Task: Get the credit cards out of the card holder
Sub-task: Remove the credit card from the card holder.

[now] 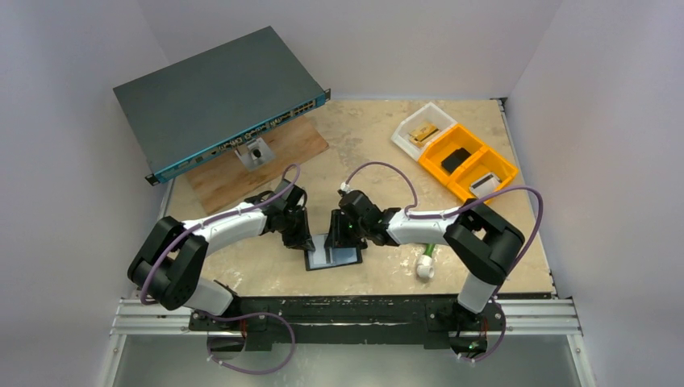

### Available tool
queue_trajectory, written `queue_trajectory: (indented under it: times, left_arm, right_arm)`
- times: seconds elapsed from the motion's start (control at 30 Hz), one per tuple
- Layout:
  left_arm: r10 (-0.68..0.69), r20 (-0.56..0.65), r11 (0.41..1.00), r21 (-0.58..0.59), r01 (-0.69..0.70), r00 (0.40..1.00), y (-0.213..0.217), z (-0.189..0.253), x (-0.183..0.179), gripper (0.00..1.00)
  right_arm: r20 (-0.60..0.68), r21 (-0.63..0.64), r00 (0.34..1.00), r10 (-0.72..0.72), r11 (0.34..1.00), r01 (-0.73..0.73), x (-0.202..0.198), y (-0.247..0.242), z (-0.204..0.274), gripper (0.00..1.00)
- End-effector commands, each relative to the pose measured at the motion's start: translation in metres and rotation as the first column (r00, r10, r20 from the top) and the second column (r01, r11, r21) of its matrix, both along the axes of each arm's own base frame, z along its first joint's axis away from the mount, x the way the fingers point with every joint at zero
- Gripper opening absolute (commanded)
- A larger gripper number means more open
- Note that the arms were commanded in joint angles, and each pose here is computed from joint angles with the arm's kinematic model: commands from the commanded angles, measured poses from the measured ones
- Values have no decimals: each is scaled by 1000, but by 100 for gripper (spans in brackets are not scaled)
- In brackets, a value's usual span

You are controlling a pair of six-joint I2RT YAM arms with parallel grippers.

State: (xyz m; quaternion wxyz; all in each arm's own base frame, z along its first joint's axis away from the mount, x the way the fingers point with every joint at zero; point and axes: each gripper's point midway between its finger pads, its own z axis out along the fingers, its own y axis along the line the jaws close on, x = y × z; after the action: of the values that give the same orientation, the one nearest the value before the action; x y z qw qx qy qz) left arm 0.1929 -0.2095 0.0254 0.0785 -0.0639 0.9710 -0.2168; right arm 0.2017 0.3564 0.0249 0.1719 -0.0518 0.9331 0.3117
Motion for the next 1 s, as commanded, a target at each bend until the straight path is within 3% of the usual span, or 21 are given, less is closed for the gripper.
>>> queue_trajectory:
  times: [0.0, 0.57, 0.97]
  left_arm:
    - [24, 13, 999, 42, -25, 1000, 9, -10, 1, 0]
    - [39, 20, 996, 74, -40, 999, 16, -11, 0, 0]
    - [10, -9, 998, 69, -10, 1000, 6, -20, -6, 0]
  right_arm:
    - [-3, 8, 1000, -24, 1000, 24, 1, -8, -1, 29]
    - [-2, 13, 999, -38, 999, 38, 2, -14, 1, 29]
    - [-91, 102, 996, -3, 995, 13, -7, -7, -13, 29]
